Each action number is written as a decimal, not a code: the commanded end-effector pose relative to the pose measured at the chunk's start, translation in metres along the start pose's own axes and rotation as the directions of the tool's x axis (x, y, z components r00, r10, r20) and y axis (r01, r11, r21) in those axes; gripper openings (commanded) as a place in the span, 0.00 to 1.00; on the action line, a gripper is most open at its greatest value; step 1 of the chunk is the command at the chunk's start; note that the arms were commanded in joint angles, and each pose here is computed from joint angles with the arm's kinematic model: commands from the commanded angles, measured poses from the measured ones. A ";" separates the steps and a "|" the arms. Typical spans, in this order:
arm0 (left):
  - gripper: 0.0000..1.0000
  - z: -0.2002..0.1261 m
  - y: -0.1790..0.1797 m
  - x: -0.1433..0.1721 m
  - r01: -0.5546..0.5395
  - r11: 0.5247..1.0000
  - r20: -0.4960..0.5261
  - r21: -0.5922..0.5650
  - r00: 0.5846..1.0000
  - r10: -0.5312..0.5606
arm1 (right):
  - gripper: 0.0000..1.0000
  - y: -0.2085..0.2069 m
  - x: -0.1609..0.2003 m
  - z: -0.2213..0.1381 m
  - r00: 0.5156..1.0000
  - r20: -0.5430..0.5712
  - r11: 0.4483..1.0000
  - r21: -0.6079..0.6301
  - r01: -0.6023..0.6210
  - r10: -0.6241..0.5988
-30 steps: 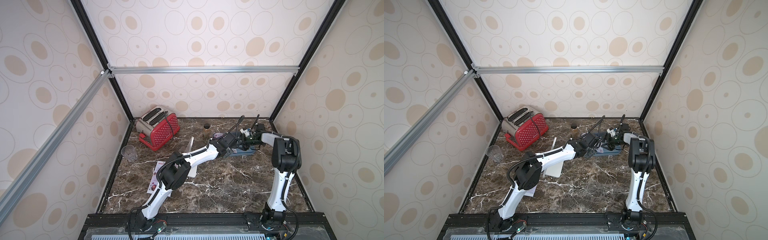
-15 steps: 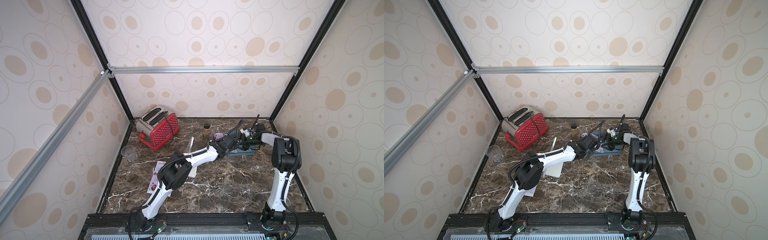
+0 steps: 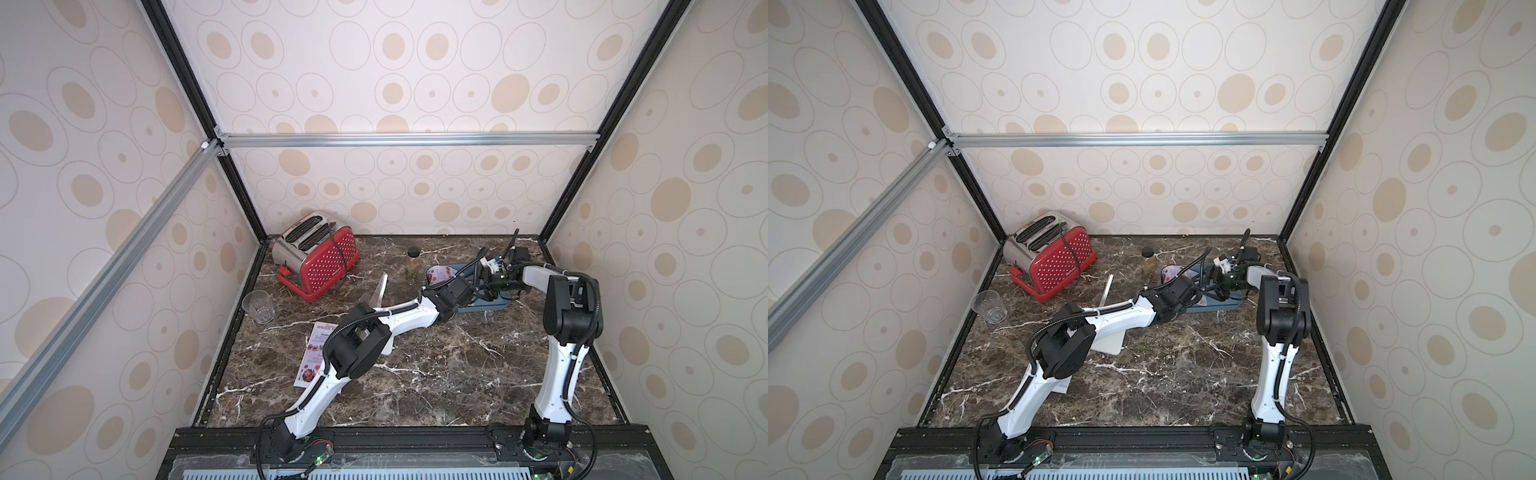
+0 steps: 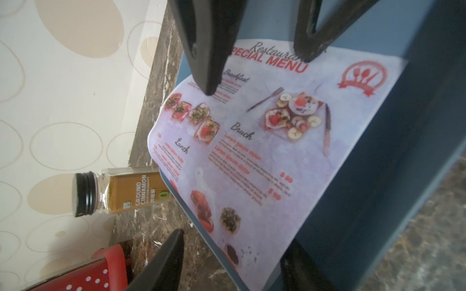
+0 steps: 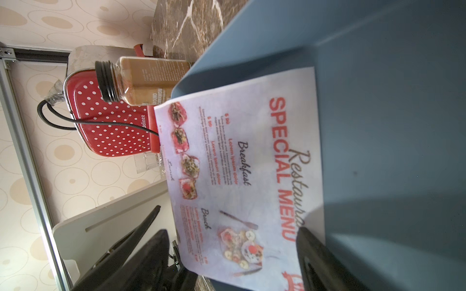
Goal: Replace the menus in the menu holders
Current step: Pick up the menu from the storage box.
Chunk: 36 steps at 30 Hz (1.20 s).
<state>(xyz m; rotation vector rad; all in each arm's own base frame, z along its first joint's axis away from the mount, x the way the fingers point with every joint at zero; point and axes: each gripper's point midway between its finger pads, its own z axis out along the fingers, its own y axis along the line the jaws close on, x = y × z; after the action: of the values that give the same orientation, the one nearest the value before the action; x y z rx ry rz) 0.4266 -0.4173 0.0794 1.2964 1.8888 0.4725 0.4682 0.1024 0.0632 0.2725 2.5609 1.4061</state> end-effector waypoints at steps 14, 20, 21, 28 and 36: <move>0.16 0.001 0.013 -0.009 -0.082 0.975 0.036 -0.207 0.995 0.091 | 0.83 0.055 -0.028 -0.086 0.973 0.217 0.997 -0.015 -0.082 0.083; 0.06 -0.010 0.030 -0.019 -0.034 0.965 0.079 -0.259 0.995 0.056 | 0.85 0.061 -0.008 -0.131 0.942 0.316 0.984 0.101 -0.148 0.109; 0.04 -0.013 0.035 -0.022 -0.014 0.963 0.090 -0.268 0.995 0.040 | 0.86 0.060 -0.003 -0.138 0.935 0.337 0.979 0.121 -0.163 0.114; 0.00 -0.041 0.062 -0.038 0.143 0.954 0.180 -0.265 0.979 -0.096 | 0.89 0.058 0.028 -0.156 0.884 0.434 0.959 0.133 -0.251 0.172; 0.00 -0.064 0.075 -0.047 0.284 0.939 0.251 -0.191 0.939 -0.233 | 0.92 0.056 0.027 -0.149 0.850 0.481 0.966 0.019 -0.256 0.216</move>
<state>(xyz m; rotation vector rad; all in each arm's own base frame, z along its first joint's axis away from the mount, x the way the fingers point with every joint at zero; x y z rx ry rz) 0.4381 -0.4174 0.1661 0.9621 1.7217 0.4619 0.3929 0.0221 0.1732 0.8621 2.3086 1.0919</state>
